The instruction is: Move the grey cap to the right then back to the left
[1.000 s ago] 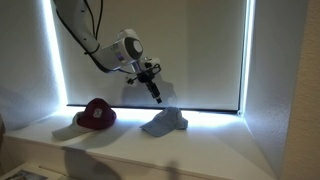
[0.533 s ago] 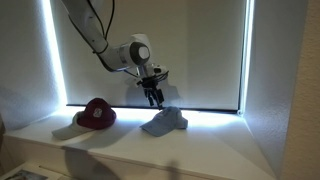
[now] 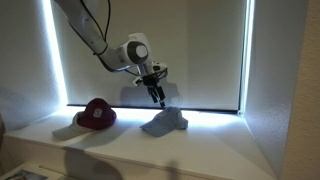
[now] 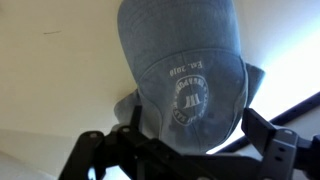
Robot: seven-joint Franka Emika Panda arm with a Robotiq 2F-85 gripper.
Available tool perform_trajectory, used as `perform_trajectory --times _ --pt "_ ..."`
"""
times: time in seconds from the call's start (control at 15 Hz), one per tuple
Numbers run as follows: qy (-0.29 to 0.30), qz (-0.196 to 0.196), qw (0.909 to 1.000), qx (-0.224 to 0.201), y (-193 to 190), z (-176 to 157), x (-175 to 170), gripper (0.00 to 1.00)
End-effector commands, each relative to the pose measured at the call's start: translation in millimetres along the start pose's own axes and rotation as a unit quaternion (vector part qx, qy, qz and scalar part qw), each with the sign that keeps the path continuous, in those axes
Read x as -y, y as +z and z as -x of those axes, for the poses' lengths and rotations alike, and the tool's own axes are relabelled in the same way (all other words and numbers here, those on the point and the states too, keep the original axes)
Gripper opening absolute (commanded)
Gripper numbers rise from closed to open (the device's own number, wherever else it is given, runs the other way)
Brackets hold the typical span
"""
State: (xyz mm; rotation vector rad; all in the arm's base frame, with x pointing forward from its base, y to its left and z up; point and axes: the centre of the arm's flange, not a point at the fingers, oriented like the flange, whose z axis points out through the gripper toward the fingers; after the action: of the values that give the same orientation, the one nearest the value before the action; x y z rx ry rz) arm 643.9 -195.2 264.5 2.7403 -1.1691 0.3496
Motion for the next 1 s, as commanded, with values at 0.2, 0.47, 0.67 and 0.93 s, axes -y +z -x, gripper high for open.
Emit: perform_trajectory --times 0.2,0.47,0.67,0.93 --pt "0.113 0.019 0.9933 -0.015 16 -32 -35 1.00" --pt "0.145 0.029 0.9887 -0.023 35 -47 -46 1.00" --pt "0.167 0.005 0.9851 -0.040 33 -45 -41 1.00" --pt "0.193 -0.011 0.9799 -0.047 29 -52 -37 1.00"
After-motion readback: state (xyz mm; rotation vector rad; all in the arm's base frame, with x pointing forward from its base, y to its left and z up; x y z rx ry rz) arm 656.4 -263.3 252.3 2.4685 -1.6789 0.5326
